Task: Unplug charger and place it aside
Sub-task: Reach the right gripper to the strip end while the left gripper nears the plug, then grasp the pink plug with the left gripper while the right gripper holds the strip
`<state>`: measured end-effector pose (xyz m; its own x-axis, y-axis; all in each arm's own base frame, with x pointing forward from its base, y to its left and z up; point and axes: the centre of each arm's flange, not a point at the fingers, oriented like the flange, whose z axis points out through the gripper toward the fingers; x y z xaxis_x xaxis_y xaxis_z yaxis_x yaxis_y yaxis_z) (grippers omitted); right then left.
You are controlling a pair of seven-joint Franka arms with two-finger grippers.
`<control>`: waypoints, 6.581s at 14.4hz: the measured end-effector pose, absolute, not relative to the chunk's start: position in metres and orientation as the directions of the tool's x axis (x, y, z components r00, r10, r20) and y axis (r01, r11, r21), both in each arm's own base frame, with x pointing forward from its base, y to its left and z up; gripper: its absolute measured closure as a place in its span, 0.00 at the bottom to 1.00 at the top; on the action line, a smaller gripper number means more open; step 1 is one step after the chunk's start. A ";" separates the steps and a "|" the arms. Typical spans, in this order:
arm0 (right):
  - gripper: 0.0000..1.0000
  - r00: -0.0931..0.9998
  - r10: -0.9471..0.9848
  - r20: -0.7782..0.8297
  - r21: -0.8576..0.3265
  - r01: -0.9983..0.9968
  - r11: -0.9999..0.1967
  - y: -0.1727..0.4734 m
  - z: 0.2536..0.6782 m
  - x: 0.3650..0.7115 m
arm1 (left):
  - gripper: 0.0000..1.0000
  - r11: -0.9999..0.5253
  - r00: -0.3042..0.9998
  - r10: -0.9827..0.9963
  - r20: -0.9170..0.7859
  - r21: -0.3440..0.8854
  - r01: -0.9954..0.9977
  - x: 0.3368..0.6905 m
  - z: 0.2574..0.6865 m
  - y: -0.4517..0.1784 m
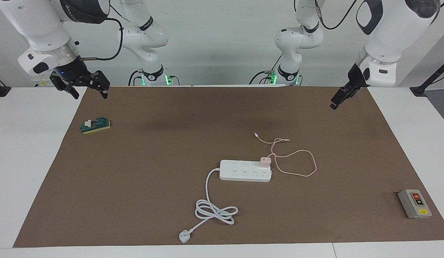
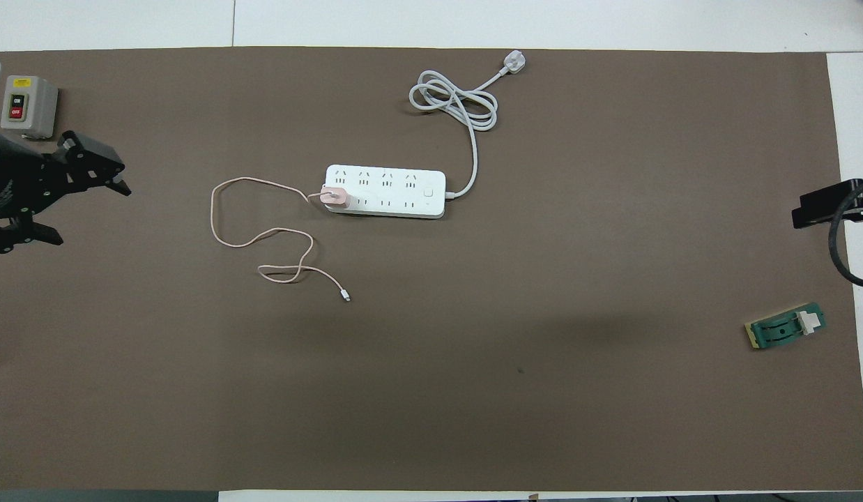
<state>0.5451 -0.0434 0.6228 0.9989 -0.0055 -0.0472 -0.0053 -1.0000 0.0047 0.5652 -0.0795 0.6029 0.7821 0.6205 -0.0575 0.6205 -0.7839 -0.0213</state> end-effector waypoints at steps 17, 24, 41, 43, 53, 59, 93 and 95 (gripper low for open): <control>0.00 0.441 -0.867 -0.233 -0.080 -0.897 -0.435 0.070 0.587 0.542 | 0.00 -0.246 0.245 0.965 -0.092 0.003 0.969 0.610 0.548 -0.131; 0.00 -0.029 -0.914 -0.405 0.048 -0.999 0.011 0.124 0.506 0.575 | 0.00 -0.236 0.235 0.968 -0.093 -0.007 0.972 0.608 0.541 -0.154; 0.00 -0.216 -0.749 -0.627 0.123 -0.976 0.179 0.190 0.382 0.617 | 0.00 -0.126 0.123 0.991 -0.055 -0.044 0.991 0.622 0.513 -0.162; 0.00 -0.236 -0.724 -0.648 0.121 -0.970 0.209 0.190 0.383 0.618 | 0.00 -0.123 0.120 0.991 -0.053 -0.050 0.991 0.621 0.509 -0.168; 0.00 -0.224 -0.670 -0.707 0.115 -0.972 0.204 0.250 0.329 0.609 | 0.00 -0.105 0.103 0.994 -0.040 -0.051 0.993 0.618 0.505 -0.186; 0.00 -0.025 -0.724 -0.690 0.041 -0.999 -0.005 0.262 0.325 0.639 | 0.00 -0.098 0.097 0.994 -0.043 -0.034 0.995 0.623 0.504 -0.186; 0.00 0.124 -0.685 -0.718 -0.073 -0.992 -0.103 0.294 0.261 0.662 | 0.00 -0.023 0.023 1.000 0.002 -0.026 0.999 0.649 0.456 -0.235; 0.00 0.126 -0.684 -0.719 -0.075 -0.992 -0.104 0.295 0.261 0.663 | 0.00 -0.021 0.021 1.000 0.004 -0.031 0.999 0.650 0.452 -0.235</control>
<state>0.6634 0.2948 0.2609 0.1260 -0.6840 -0.7186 -0.9918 -0.1035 -0.0754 0.6495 -0.2352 0.4516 0.0213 0.9998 0.0040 0.9993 -0.0211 -0.0315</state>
